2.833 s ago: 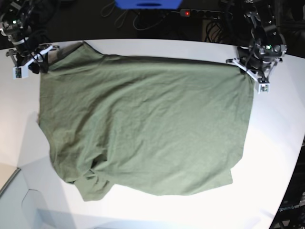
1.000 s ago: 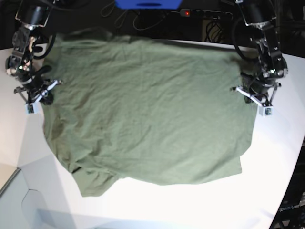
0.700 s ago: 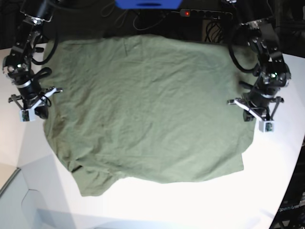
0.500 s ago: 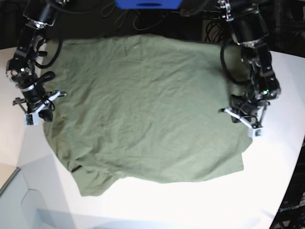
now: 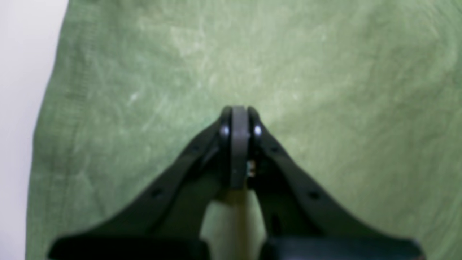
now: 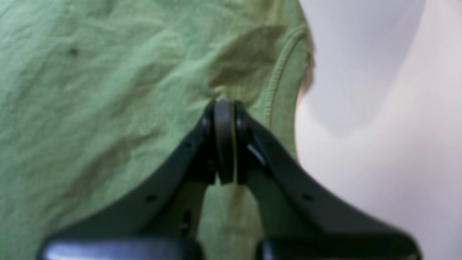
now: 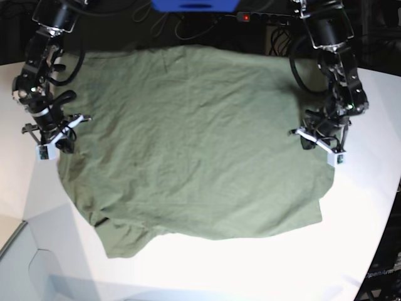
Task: Layout the t-shirt on the table in an organized manner, then fold the t-shirt properly
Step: 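Grasp the shirt edges with both grippers and pull them outward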
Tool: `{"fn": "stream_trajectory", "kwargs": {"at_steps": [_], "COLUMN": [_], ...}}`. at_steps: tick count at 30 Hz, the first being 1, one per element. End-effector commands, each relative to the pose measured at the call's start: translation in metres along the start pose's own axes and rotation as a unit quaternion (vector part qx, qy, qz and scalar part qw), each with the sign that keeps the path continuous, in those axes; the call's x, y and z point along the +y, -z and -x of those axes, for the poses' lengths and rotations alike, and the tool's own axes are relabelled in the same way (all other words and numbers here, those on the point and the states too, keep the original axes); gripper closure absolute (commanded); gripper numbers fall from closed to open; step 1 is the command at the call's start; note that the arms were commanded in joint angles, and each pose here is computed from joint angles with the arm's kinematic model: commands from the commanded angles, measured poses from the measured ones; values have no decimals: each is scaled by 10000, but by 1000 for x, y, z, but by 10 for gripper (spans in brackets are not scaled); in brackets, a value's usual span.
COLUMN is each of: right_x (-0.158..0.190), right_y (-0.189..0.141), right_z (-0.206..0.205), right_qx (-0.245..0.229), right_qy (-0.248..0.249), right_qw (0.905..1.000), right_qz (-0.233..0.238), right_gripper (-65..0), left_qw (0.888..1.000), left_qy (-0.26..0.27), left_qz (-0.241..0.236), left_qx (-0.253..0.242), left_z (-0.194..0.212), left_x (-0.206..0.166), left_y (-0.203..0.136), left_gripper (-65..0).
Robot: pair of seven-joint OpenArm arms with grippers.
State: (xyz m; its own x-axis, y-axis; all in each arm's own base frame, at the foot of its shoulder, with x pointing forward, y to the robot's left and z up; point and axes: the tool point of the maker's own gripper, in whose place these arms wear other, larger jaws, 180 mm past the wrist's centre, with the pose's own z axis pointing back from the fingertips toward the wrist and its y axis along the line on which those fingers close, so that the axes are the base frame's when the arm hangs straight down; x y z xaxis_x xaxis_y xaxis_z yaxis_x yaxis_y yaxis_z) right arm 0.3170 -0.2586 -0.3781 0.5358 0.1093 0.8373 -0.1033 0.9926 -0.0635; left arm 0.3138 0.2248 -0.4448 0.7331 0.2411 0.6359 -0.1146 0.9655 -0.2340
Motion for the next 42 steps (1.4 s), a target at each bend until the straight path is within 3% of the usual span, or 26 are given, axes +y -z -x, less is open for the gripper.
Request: {"fn": "stream_trajectory", "kwargs": {"at_steps": [1,12,18,22,26,32,36,42], "right_x": [-6,-3,-3,-2,-2,-1,-1,-2], "right_y": [-2,-1,-1,-2,-2,-4,-6,-6], "right_z": [-19,-18,-18,-14,-12,-5,0,1], "right_qx": [-298,-294,-286,-249,-226,-158,-105,-99], "right_qy": [-59,-35,-34,-25,-24,-20,-14,-7], "right_qw": [9995,9996,9996,9997,9997,9999,9999,10000], "right_qz": [44,15,15,7,4,-3,-2,11], "right_gripper": [0,0,0,0,0,0,0,0], "left_qw": [9898,9887,9917,9918,9914,9921,9889,9943], "left_qy": [192,808,1064,762,121,-428,-704,-643], "left_qz": [-463,-695,-693,-912,-1031,-833,-662,-438], "left_qx": [1336,1059,209,-478,-798,-836,-1130,-722], "left_z": [66,47,-12,-70,-117,-158,-165,-136], "left_x": [26,24,6,19,50,67,67,54], "left_y": [-12,-64,-79,-84,-71,-36,-10,35], "left_gripper": [-1,-1,-1,-1,-1,-1,-1,-1]}}
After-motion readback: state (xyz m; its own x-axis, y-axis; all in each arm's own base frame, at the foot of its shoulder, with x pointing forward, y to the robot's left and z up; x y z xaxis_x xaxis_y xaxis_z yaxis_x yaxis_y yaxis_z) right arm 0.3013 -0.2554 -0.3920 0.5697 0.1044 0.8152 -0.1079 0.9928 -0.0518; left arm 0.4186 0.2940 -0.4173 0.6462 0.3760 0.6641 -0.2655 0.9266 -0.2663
